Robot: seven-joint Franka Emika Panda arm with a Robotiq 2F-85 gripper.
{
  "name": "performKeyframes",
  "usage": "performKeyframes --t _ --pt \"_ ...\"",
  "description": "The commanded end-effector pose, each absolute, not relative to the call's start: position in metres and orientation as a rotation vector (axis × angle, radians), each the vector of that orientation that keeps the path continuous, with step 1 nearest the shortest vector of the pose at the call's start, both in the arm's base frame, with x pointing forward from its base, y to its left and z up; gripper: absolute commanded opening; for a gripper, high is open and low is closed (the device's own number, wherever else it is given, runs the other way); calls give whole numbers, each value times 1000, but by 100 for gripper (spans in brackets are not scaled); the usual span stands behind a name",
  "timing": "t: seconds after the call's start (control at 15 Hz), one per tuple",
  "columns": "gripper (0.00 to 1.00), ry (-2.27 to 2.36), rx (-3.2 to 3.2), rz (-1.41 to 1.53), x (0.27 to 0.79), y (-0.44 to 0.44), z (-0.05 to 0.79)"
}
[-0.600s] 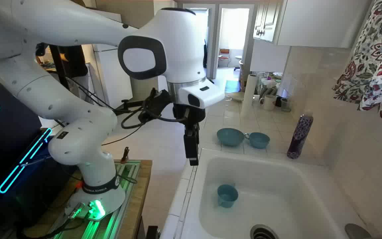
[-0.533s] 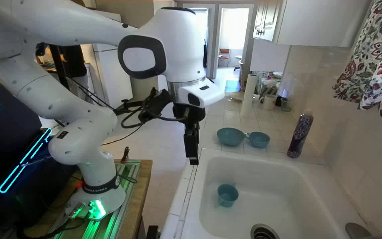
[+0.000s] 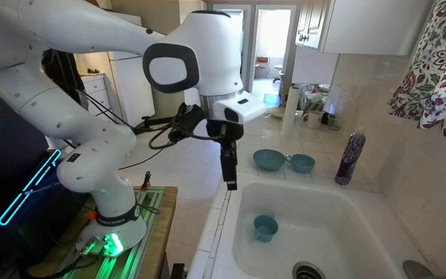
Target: Put both the blue cup and bowl in the left sink
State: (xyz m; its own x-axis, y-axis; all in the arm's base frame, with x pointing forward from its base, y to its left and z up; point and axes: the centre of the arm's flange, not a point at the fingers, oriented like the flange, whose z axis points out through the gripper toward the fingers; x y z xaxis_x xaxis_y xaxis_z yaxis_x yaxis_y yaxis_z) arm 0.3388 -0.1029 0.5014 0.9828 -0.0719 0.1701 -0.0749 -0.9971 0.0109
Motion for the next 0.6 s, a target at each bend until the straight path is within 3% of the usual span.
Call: performKeyframes --t 0.0,0.53 --pt "100 -65 3101 290 390 -65 497" --pt "100 -203 3192 266 485 39 492"
